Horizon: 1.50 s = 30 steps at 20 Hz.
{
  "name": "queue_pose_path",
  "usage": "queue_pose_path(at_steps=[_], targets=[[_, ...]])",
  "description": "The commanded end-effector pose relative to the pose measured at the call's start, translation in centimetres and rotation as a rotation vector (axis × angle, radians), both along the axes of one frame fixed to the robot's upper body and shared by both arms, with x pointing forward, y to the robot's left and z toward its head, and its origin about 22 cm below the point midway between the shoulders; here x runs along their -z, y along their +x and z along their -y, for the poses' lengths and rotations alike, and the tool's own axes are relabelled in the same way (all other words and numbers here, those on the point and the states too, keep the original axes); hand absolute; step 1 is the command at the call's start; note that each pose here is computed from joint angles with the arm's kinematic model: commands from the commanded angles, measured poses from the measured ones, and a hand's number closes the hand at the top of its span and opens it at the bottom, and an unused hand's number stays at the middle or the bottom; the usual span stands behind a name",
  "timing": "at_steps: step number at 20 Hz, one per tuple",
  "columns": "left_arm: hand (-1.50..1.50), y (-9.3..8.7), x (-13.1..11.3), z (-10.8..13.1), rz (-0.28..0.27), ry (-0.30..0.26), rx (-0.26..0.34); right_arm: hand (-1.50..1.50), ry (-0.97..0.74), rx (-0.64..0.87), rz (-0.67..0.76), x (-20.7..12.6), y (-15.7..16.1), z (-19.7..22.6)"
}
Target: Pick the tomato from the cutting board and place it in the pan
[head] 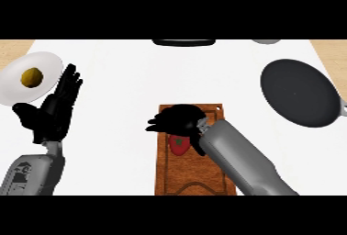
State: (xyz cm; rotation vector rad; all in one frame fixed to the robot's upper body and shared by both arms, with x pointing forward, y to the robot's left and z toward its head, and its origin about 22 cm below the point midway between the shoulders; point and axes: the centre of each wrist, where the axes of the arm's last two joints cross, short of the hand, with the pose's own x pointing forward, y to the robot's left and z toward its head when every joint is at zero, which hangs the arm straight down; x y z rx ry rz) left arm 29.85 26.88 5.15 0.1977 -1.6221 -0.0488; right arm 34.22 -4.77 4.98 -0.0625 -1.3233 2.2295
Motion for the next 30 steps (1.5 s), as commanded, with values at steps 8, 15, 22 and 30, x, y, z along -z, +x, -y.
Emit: queue_pose_path(at_steps=[8, 15, 22, 30], targets=[[0.00, -1.1, 0.4, -0.2, -0.005, -0.003, -0.009, -1.50, -0.091, -0.011, -0.010, 2.5, 0.5, -0.8], [0.00, -0.7, 0.6, -0.7, -0.002, 0.009, -0.026, 1.50, -0.044, -0.170, -0.029, 3.6, -0.8, -1.0], [0.00, 0.1, 0.4, -1.8, 0.007, -0.020, 0.007, 1.50, -0.008, -0.149, -0.002, 5.5, -0.5, 0.3], [0.00, -1.1, 1.3, -3.2, -0.035, 0.003, -0.093, 1.50, 0.077, 0.789, 0.012, 6.4, 0.8, 8.2]])
